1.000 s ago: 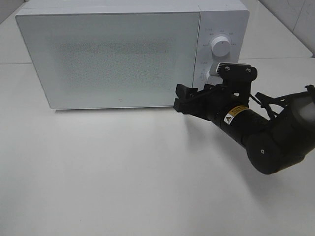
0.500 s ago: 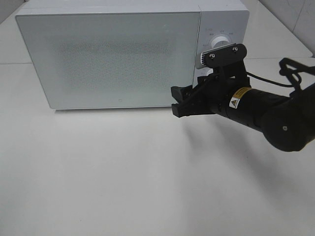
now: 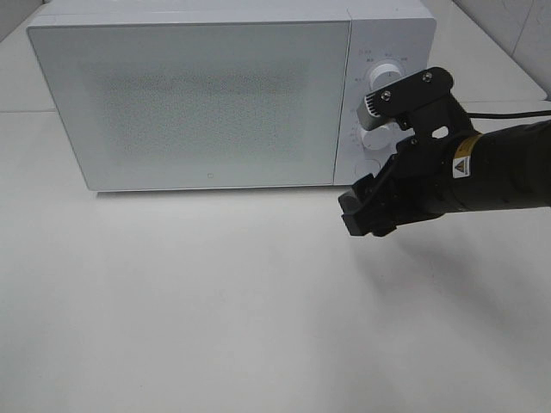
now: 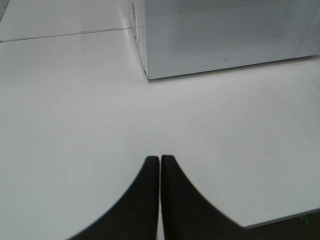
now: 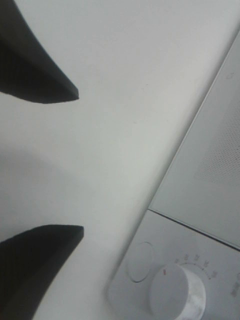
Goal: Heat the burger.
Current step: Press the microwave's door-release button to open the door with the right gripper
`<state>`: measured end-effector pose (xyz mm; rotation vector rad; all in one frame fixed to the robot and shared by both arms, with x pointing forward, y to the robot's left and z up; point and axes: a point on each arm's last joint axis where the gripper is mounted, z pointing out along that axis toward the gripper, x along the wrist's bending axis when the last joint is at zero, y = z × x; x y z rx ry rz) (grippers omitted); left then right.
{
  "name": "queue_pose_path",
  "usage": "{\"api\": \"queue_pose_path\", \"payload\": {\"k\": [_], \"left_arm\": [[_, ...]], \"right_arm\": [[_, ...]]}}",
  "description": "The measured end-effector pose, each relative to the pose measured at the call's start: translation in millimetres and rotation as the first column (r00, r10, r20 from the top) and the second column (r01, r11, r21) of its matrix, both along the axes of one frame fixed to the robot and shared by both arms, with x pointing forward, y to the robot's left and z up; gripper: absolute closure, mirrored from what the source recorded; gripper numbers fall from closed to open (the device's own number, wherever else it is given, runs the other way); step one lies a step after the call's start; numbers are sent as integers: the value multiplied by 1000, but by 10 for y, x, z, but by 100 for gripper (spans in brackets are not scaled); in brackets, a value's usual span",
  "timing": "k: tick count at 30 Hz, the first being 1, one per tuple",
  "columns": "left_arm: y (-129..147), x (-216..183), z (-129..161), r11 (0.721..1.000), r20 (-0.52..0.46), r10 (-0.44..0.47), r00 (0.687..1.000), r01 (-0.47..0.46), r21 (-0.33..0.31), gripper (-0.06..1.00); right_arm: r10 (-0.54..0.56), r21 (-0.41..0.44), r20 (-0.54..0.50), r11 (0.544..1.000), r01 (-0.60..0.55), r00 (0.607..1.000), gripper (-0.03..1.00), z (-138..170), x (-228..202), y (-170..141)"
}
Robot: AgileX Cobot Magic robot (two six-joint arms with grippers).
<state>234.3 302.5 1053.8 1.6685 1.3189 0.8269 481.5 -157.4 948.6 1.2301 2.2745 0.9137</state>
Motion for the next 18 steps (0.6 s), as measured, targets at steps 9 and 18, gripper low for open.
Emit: {"api": "queue_pose_path", "payload": {"k": [9,18], "left_arm": [[0,0,0,1000,0,0,1000,0,0,94],[0,0,0,1000,0,0,1000,0,0,94]], "right_arm": [[-76,-107,-219,993,53,973,33,253,-66,-59],[-144,-82,-226,988,128,963,32,558,144,-110]]}}
